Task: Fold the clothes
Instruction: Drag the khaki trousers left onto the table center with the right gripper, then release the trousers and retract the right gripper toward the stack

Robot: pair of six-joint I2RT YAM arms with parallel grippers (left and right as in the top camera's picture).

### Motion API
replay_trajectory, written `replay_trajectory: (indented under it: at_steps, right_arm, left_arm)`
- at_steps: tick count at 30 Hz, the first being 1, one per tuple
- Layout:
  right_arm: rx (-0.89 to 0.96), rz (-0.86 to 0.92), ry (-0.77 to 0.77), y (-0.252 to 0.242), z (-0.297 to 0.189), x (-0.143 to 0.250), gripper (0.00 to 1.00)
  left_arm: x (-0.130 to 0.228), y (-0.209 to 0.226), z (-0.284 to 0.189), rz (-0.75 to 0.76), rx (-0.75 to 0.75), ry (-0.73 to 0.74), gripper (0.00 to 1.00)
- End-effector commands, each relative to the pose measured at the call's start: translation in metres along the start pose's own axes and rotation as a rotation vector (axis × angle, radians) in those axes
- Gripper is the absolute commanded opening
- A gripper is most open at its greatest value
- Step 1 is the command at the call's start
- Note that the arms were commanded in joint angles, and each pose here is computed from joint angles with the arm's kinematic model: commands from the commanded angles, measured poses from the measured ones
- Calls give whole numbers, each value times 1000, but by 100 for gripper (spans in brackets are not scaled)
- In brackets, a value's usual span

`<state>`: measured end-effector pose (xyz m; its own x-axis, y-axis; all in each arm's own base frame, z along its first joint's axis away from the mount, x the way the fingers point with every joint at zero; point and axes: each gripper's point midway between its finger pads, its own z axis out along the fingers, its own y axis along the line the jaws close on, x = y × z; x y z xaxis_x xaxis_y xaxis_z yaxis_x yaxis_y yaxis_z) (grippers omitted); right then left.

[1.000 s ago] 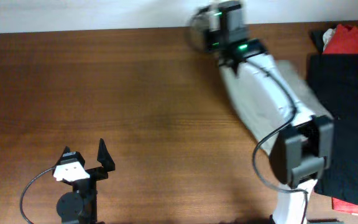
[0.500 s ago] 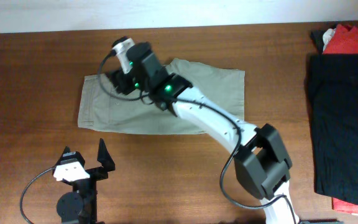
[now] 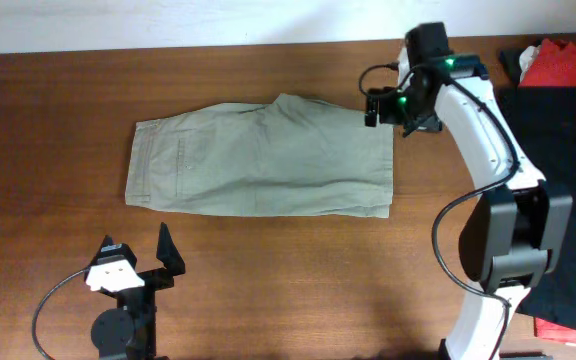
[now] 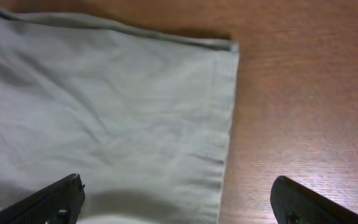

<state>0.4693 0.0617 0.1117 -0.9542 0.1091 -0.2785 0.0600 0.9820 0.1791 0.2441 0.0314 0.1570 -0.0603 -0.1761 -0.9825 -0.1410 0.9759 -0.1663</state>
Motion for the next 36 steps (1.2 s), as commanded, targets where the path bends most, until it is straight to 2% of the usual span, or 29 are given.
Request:
replay_trajectory:
  at_steps: [1, 7, 12, 25, 26, 27, 28, 29, 30, 31, 32, 36]
  right_arm:
    - [13, 36, 95, -15, 32, 30, 99]
    - [-19, 41, 136, -16, 63, 57, 98]
    - [-45, 45, 152, -15, 73, 68, 76]
    - [-17, 55, 123, -21, 97, 69, 73]
    - [-14, 57, 136, -22, 101, 72, 69]
    - [-13, 62, 142, -23, 104, 74, 60]
    - [-12, 63, 144, -23, 104, 74, 45]
    - [-13, 62, 141, -23, 105, 73, 38]
    - [-14, 61, 128, -24, 105, 70, 25]
    - [-12, 61, 118, -24, 105, 68, 18]
    - [-7, 64, 98, -27, 105, 62, 6]
    - [14, 81, 5, -40, 93, 29, 3]
  left_arm:
    - [2, -1, 0, 6, 5, 3, 99]
    - [2, -1, 0, 6, 5, 3, 99]
    - [2, -1, 0, 6, 5, 3, 99]
    - [2, -1, 0, 6, 5, 3, 99]
    - [2, -1, 0, 6, 5, 3, 99]
    - [2, -1, 0, 6, 5, 3, 99]
    - [2, -1, 0, 6, 5, 3, 99]
    - [2, -1, 0, 6, 5, 3, 99]
    - [2, -1, 0, 6, 5, 3, 99]
    - [2, -1, 0, 6, 5, 3, 99]
    - [2, -1, 0, 6, 5, 3, 99]
    - [2, -1, 0, 6, 5, 3, 99]
